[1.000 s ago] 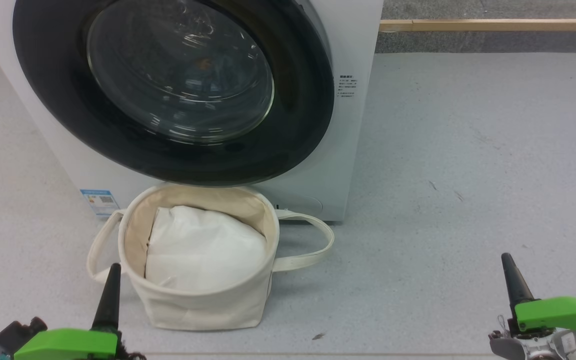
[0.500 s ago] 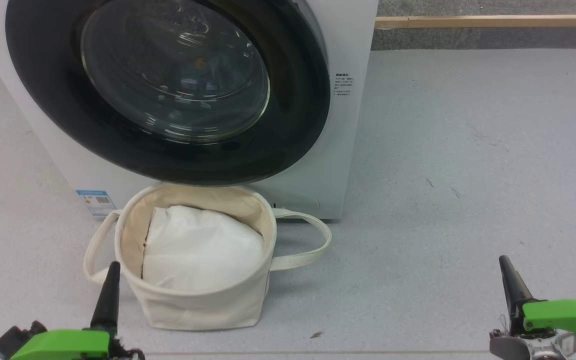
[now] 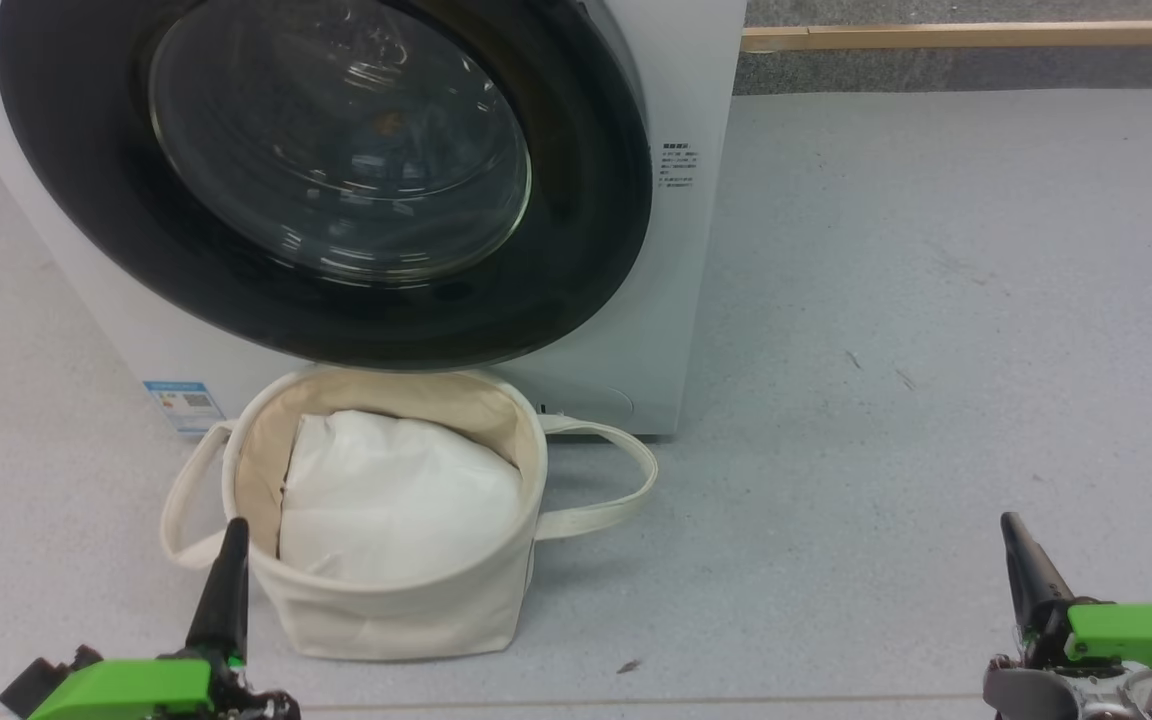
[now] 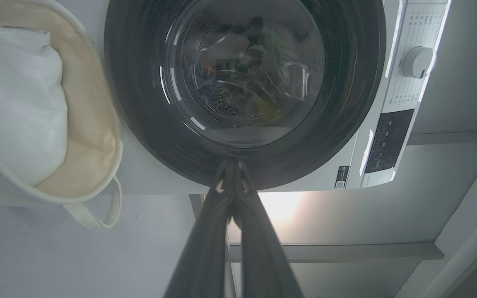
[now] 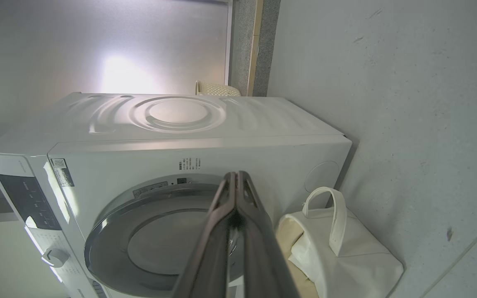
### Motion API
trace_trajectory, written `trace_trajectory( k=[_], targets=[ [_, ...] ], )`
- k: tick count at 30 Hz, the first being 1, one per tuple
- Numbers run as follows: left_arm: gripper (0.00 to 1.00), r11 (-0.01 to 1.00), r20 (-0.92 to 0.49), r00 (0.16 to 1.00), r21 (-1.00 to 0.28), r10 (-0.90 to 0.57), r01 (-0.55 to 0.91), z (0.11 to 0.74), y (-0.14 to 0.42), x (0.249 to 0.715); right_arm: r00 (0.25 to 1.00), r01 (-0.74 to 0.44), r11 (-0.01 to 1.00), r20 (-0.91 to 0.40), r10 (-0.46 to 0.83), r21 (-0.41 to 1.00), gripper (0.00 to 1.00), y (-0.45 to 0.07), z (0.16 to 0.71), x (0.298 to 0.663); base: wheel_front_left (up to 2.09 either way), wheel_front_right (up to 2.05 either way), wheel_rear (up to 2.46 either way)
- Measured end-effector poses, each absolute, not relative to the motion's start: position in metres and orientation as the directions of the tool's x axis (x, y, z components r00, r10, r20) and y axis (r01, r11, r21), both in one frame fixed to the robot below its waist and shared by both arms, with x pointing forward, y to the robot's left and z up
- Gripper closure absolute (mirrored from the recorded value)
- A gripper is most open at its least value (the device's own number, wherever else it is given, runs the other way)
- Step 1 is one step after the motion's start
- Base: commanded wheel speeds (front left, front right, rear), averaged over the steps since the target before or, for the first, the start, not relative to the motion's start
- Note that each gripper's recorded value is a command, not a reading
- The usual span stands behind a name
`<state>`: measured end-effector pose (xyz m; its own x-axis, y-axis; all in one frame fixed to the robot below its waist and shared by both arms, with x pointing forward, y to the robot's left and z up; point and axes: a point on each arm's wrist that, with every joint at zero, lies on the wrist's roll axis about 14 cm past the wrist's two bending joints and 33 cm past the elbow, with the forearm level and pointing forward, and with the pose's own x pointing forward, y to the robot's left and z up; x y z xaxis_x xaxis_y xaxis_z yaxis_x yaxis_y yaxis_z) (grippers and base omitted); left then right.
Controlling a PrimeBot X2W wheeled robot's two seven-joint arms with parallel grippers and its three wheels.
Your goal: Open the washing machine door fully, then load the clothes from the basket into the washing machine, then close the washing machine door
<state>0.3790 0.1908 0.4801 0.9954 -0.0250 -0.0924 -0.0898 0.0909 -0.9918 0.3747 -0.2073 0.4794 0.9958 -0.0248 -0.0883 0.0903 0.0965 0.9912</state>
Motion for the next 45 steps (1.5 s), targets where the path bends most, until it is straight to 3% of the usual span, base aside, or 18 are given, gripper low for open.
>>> trace_trajectory(
  k=[11, 45],
  targets=[
    [1.00, 0.000, -0.078, 0.997, -0.997, -0.024, -0.078, 0.4829, 0.1893, 0.3808, 0.996, 0.086, -0.003, -0.086, -0.031, 0.996, 1.00, -0.2082, 0.4784, 0.3734, 0.00, 0.00, 0.00],
    [1.00, -0.001, -0.078, 0.997, -0.997, -0.023, -0.078, 0.4830, 0.1893, 0.3808, 0.996, 0.085, -0.004, -0.086, -0.033, 0.996, 1.00, -0.2086, 0.4785, 0.3734, 0.00, 0.00, 0.00]
  ],
)
